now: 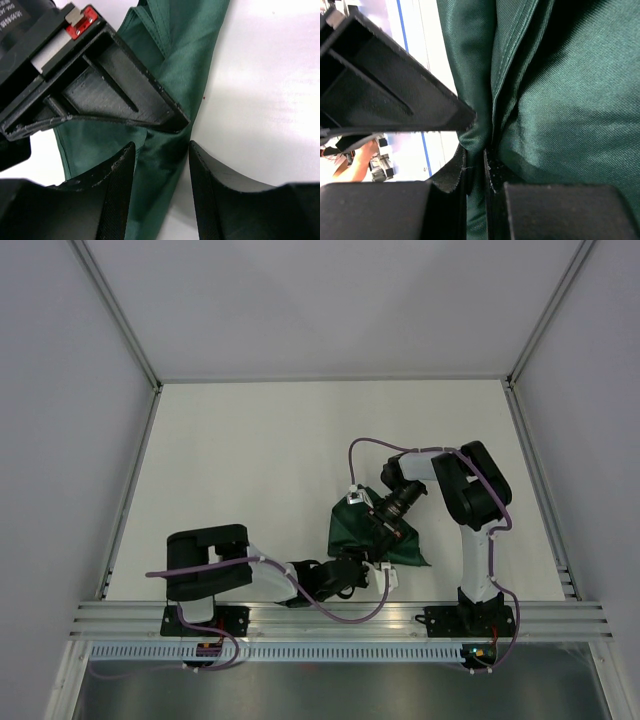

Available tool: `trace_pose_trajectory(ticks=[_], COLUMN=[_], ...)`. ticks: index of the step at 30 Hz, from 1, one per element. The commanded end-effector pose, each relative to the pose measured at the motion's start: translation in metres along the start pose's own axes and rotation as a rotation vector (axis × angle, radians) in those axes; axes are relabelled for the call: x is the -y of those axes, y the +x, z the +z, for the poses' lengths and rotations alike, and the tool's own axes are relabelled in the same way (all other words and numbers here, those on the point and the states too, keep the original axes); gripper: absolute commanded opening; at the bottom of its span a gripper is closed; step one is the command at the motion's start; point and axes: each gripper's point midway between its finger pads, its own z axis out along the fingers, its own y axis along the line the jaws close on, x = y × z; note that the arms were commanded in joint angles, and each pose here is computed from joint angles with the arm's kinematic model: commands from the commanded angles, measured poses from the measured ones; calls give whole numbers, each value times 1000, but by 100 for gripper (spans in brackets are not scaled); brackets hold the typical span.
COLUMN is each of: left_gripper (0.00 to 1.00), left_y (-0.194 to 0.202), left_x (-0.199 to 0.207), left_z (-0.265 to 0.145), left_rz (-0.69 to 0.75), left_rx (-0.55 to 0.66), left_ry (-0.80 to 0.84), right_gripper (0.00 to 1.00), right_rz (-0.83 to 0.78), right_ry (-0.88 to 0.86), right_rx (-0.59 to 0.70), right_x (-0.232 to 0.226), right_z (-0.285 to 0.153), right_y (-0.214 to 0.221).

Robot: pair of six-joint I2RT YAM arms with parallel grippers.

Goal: Fold the napkin, place the utensils inside, and roll it up
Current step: Roll the napkin with the utensil

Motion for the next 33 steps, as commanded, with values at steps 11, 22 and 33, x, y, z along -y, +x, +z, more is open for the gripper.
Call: trace_pose_trajectory(ticks=[11, 22, 33], left_gripper=[32, 2, 2], left_y=[28, 50, 53], left_x=[27, 46, 51], left_z=[10, 8, -1], left_rz=[-118, -298, -565], left_rx=[-109, -228, -217], left_ry=[148, 288, 443], right_gripper=[0, 19, 51], right_rz=[-117, -133, -284], right_ry=[129, 149, 315], right_rx=[-103, -84, 106], right_x=[48, 45, 9], right_z=[0, -3, -53], right_y=[14, 13, -35])
